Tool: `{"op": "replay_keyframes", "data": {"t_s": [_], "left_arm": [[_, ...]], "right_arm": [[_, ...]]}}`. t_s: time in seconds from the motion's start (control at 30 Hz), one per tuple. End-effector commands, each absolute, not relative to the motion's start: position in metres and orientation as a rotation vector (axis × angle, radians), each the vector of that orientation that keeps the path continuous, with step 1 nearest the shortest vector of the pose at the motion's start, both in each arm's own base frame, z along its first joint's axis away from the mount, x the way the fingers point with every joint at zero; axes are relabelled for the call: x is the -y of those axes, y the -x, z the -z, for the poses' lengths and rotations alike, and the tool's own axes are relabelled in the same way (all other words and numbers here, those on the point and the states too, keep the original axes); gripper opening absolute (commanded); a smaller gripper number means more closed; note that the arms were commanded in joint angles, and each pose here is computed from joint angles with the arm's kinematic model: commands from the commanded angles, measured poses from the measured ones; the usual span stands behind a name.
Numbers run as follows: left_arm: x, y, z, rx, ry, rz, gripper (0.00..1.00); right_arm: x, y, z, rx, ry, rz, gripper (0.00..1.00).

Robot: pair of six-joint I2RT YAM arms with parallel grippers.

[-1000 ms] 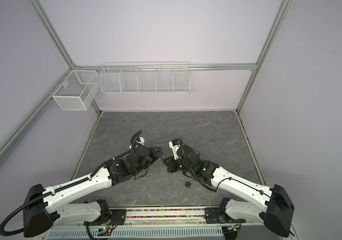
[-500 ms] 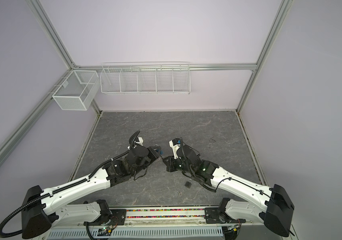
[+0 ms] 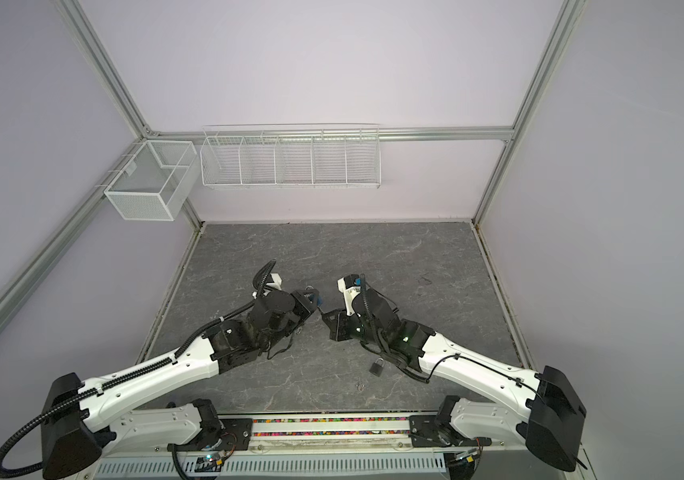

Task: Unlock with the key
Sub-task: 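Bring the teal padlock toward the key held in the right gripper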

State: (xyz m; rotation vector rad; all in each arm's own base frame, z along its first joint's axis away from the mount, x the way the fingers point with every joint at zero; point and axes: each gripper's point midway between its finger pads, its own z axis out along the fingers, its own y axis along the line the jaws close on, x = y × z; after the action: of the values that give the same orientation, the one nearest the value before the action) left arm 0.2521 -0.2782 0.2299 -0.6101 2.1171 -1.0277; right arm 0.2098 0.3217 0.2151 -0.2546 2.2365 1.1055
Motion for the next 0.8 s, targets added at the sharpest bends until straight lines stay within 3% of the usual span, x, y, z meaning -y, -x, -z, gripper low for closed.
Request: {"op": "replay_keyframes", "data": {"t_s": [0.0,0.77], "left_arm": [[0.277,-0.248,-0.231,-2.114,0.642,1.062,0.00],[0.273,-0.245,-0.229,-2.122,0.800,1.101,0.00]], "right_arm": [[-0.324,-0.214,-0.239,-2.125,0.218,-1.160,0.07],[-0.337,-0.210,-0.240,-2.091,0.286,-1.034,0.07]]}}
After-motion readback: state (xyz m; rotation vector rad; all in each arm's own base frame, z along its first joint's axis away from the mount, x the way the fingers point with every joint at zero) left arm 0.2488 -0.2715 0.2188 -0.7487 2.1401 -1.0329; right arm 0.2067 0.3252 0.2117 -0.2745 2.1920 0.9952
